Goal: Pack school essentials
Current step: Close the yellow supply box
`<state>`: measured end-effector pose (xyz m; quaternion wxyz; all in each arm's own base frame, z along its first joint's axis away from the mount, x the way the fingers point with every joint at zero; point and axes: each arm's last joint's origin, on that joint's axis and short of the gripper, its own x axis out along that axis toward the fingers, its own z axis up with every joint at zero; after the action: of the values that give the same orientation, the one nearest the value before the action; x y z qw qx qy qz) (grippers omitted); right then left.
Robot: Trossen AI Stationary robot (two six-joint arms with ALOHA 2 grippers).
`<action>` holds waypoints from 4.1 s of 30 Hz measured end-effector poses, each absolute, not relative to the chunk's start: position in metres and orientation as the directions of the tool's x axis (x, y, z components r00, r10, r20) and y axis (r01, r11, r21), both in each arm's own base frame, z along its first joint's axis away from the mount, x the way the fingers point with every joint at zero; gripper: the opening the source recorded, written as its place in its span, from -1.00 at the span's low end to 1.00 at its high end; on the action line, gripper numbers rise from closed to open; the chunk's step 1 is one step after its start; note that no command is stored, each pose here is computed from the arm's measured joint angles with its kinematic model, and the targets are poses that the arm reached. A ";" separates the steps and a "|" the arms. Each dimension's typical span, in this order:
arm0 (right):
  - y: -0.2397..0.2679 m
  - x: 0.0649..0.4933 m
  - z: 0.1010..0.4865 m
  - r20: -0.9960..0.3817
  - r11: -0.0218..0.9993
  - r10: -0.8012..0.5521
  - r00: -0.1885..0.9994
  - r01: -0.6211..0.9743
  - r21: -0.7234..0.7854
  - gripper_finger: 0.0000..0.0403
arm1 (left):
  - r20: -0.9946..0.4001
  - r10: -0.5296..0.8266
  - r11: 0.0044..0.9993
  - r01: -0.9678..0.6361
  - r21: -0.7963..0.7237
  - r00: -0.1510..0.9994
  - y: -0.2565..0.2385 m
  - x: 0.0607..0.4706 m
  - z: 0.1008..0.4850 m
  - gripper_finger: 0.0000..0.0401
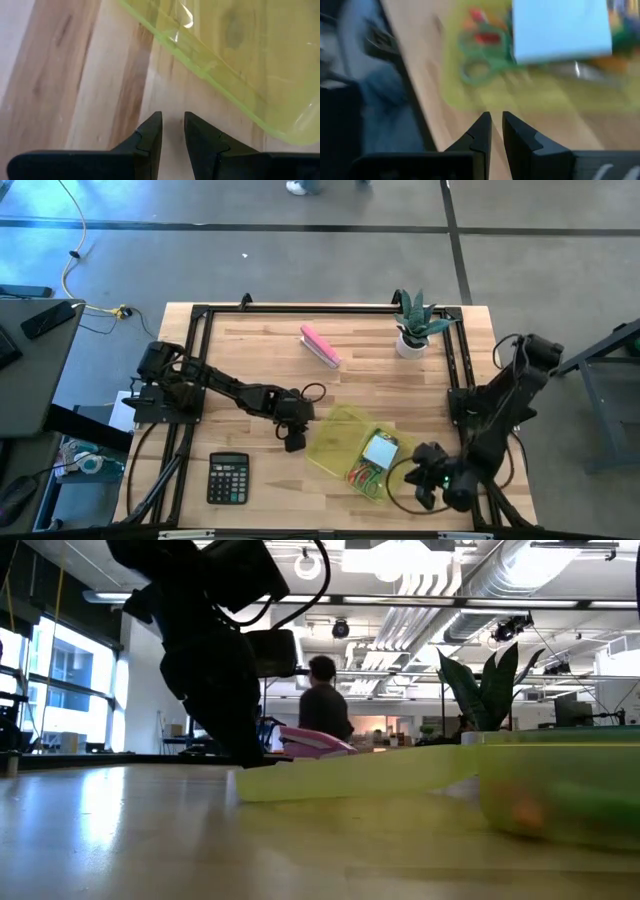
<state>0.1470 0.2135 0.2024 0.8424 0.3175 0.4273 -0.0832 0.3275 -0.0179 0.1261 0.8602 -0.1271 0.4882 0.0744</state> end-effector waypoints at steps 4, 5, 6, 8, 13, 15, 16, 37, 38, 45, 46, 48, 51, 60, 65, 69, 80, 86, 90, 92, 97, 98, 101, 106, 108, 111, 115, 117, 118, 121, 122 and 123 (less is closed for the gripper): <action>0.226 0.143 0.177 -0.855 0.788 0.125 0.504 0.473 0.394 -0.83 | -0.858 -0.020 0.957 -0.240 -0.166 0.514 -0.019 0.329 0.122 -0.64; 0.227 0.143 0.172 -0.866 0.790 0.119 0.486 0.481 0.379 -0.83 | -0.855 -0.033 0.956 -0.233 -0.178 0.517 -0.020 0.331 0.120 -0.64; 0.229 0.143 0.168 -0.874 0.794 0.112 0.472 0.487 0.365 -0.83 | -0.854 -0.044 0.955 -0.228 -0.187 0.518 -0.020 0.331 0.120 -0.64; 0.230 0.144 0.161 -0.887 0.802 0.092 0.453 0.494 0.336 -0.83 | -0.846 -0.053 0.954 -0.222 -0.200 0.531 -0.020 0.334 0.117 -0.64; 0.226 0.150 0.153 -0.903 0.803 0.039 0.428 0.525 0.284 -0.83 | -0.844 -0.047 0.953 -0.229 -0.198 0.534 -0.018 0.335 0.115 -0.64; 0.223 0.154 0.151 -0.904 0.797 0.023 0.427 0.538 0.274 -0.83 | -0.841 -0.049 0.953 -0.227 -0.201 0.539 -0.018 0.336 0.115 -0.64; 0.221 0.155 0.151 -0.903 0.794 0.012 0.429 0.545 0.269 -0.83 | -0.838 -0.051 0.953 -0.225 -0.204 0.544 -0.018 0.336 0.115 -0.64; 0.214 0.163 0.151 -0.906 0.775 -0.014 0.423 0.577 0.258 -0.83 | -0.758 -0.173 0.943 -0.118 -0.312 0.629 -0.023 0.345 0.120 -0.64; 0.214 0.163 0.151 -0.906 0.775 -0.013 0.424 0.577 0.258 -0.83 | -0.757 -0.174 0.943 -0.116 -0.313 0.630 -0.023 0.345 0.120 -0.64; 0.214 0.163 0.151 -0.907 0.775 -0.013 0.421 0.577 0.257 -0.83 | -0.727 -0.175 0.944 -0.096 -0.315 0.664 -0.023 0.345 0.132 -0.64; 0.214 0.163 0.151 -0.908 0.775 -0.011 0.419 0.577 0.257 -0.83 | -0.721 -0.176 0.945 -0.090 -0.315 0.670 -0.023 0.346 0.134 -0.64; 0.214 0.163 0.151 -0.909 0.775 -0.009 0.417 0.578 0.257 -0.83 | -0.718 -0.176 0.945 -0.089 -0.315 0.673 -0.023 0.344 0.138 -0.64; 0.214 0.163 0.151 -0.914 0.773 -0.001 0.407 0.579 0.257 -0.83 | -0.721 -0.174 0.946 -0.088 -0.311 0.671 -0.023 0.344 0.139 -0.64; 0.213 0.161 0.150 -0.927 0.762 0.004 0.376 0.599 0.246 -0.83 | -0.684 -0.181 0.955 -0.040 -0.294 0.707 -0.025 0.343 0.153 -0.71; 0.212 0.161 0.150 -0.930 0.761 0.000 0.368 0.603 0.239 -0.83 | -0.646 -0.190 0.956 -0.010 -0.293 0.740 -0.028 0.345 0.159 -0.72; 0.212 0.162 0.150 -0.930 0.761 0.001 0.368 0.603 0.239 -0.83 | -0.627 -0.181 0.958 -0.009 -0.288 0.758 -0.029 0.347 0.163 -0.73; 0.212 0.161 0.150 -0.931 0.762 -0.003 0.365 0.604 0.234 -0.83 | -0.540 -0.215 0.951 0.049 -0.305 0.813 -0.034 0.352 0.171 -0.73; 0.211 0.161 0.150 -0.930 0.762 -0.008 0.368 0.605 0.233 -0.83 | -0.458 -0.238 0.946 0.099 -0.308 0.856 -0.042 0.356 0.180 -0.73; 0.211 0.162 0.150 -0.928 0.762 -0.012 0.372 0.604 0.232 -0.83 | -0.414 -0.248 0.944 0.122 -0.307 0.876 -0.045 0.358 0.184 -0.73; 0.211 0.162 0.150 -0.926 0.761 -0.017 0.377 0.605 0.233 -0.83 | -0.389 -0.251 0.943 0.133 -0.307 0.886 -0.046 0.359 0.187 -0.73; 0.210 0.163 0.150 -0.917 0.761 -0.033 0.398 0.605 0.235 -0.83 | -0.353 -0.253 0.941 0.144 -0.305 0.901 -0.046 0.361 0.190 -0.73; 0.210 0.163 0.150 -0.916 0.760 -0.034 0.399 0.605 0.235 -0.83 | -0.347 -0.251 0.941 0.144 -0.305 0.904 -0.046 0.361 0.190 -0.73; 0.210 0.163 0.150 -0.913 0.760 -0.038 0.405 0.605 0.237 -0.83 | -0.345 -0.241 0.944 0.136 -0.301 0.907 -0.046 0.361 0.190 -0.73; 0.208 0.166 0.151 -0.893 0.758 -0.068 0.444 0.605 0.243 -0.83 | -0.373 -0.223 0.947 0.110 -0.300 0.901 -0.045 0.362 0.181 -0.73; 0.206 0.169 0.151 -0.888 0.752 -0.084 0.452 0.613 0.241 -0.83 | -0.393 -0.220 0.948 0.101 -0.302 0.893 -0.045 0.363 0.175 -0.73; 0.202 0.174 0.151 -0.885 0.740 -0.101 0.454 0.630 0.238 -0.83 | -0.386 -0.220 0.948 0.103 -0.302 0.896 -0.045 0.364 0.175 -0.73; 0.195 0.181 0.151 -0.887 0.734 -0.120 0.445 0.642 0.223 -0.83 | -0.393 -0.221 0.948 0.102 -0.302 0.892 -0.046 0.365 0.172 -0.73; 0.191 0.184 0.151 -0.887 0.729 -0.129 0.443 0.649 0.218 -0.83 | -0.381 -0.223 0.947 0.106 -0.303 0.897 -0.046 0.365 0.173 -0.73; 0.190 0.186 0.151 -0.887 0.728 -0.135 0.442 0.651 0.214 -0.83 | -0.373 -0.224 0.947 0.110 -0.303 0.900 -0.046 0.366 0.174 -0.73; 0.184 0.192 0.151 -0.875 0.728 -0.166 0.455 0.655 0.202 -0.83 | -0.344 -0.225 0.945 0.119 -0.303 0.912 -0.046 0.367 0.177 -0.73; 0.182 0.193 0.151 -0.871 0.728 -0.176 0.459 0.656 0.199 -0.83 | -0.342 -0.226 0.945 0.120 -0.303 0.912 -0.046 0.367 0.177 -0.73; 0.180 0.195 0.151 -0.869 0.728 -0.183 0.460 0.657 0.195 -0.83 | -0.342 -0.226 0.945 0.120 -0.303 0.912 -0.046 0.367 0.177 -0.73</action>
<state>0.1951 0.1803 0.1514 0.8129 0.2629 0.4510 -0.2582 0.3667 -0.0458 0.1771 0.9678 -0.1392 0.1895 -0.0894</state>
